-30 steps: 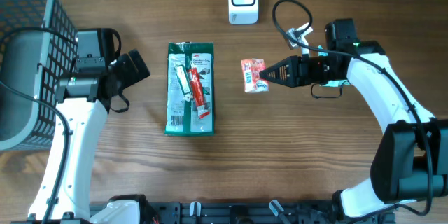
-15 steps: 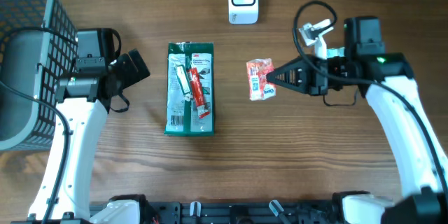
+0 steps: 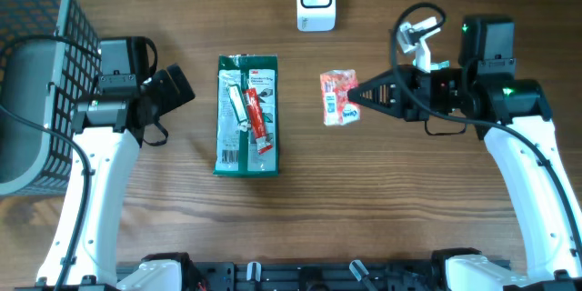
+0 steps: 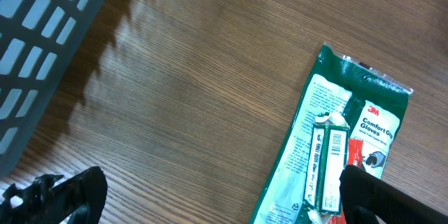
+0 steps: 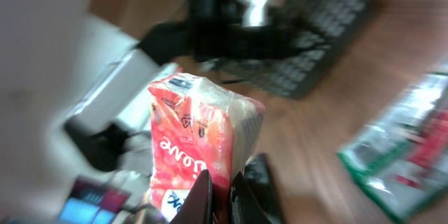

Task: Scan the item barcode

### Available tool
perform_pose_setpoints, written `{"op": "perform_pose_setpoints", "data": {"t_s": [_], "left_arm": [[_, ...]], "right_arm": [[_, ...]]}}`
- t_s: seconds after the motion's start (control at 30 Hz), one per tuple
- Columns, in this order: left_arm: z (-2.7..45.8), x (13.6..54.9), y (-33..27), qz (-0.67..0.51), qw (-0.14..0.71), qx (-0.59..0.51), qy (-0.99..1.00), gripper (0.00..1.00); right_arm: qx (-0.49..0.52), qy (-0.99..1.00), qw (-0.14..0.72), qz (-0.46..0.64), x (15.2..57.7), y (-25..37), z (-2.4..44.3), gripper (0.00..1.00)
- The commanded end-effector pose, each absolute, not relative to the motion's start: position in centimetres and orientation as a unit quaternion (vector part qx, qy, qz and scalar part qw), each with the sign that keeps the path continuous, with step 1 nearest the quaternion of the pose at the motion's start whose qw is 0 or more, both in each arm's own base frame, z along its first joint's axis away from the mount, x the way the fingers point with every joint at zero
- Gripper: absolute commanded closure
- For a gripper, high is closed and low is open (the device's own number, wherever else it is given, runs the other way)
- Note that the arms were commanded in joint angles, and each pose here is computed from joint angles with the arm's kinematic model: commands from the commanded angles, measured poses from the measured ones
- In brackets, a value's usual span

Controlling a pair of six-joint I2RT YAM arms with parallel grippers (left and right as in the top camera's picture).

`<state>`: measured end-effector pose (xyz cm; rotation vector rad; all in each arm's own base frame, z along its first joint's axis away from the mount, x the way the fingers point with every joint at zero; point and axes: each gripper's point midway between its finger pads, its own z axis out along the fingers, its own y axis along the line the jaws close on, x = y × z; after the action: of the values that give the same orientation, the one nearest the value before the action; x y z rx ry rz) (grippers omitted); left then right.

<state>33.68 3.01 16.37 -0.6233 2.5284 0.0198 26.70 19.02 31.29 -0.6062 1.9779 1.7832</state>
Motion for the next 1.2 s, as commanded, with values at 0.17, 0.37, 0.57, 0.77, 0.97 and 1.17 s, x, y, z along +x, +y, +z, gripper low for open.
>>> {"op": "perform_pose_setpoints", "data": {"t_s": [0.17, 0.37, 0.57, 0.77, 0.97, 1.17], "left_arm": [[16.5, 33.8, 3.3, 0.013, 0.268, -0.229, 0.936, 0.0], [16.5, 33.8, 3.3, 0.013, 0.269, -0.229, 0.936, 0.0], [16.5, 33.8, 3.3, 0.013, 0.268, -0.229, 0.936, 0.0], [16.5, 33.8, 3.3, 0.013, 0.268, -0.229, 0.936, 0.0], [16.5, 33.8, 3.3, 0.013, 0.268, -0.229, 0.936, 0.0], [16.5, 33.8, 3.3, 0.013, 0.268, -0.229, 0.936, 0.0]], "right_arm": [[-0.044, 0.935, 0.28, 0.213, 35.4, 10.4, 18.6, 0.96], [-0.027, 0.93, 0.327, 0.168, 39.4, 9.0, 24.8, 0.96], [-0.053, 0.926, 0.361, 0.096, 44.7, 8.3, 33.1, 0.96], [-0.161, 0.895, 0.415, -0.005, 50.9, 11.8, 33.3, 0.96], [-0.286, 0.849, 0.417, -0.157, 56.5, 16.0, 27.9, 0.96], [-0.353, 0.801, 0.385, -0.293, 60.1, 18.3, 21.9, 0.96]]}}
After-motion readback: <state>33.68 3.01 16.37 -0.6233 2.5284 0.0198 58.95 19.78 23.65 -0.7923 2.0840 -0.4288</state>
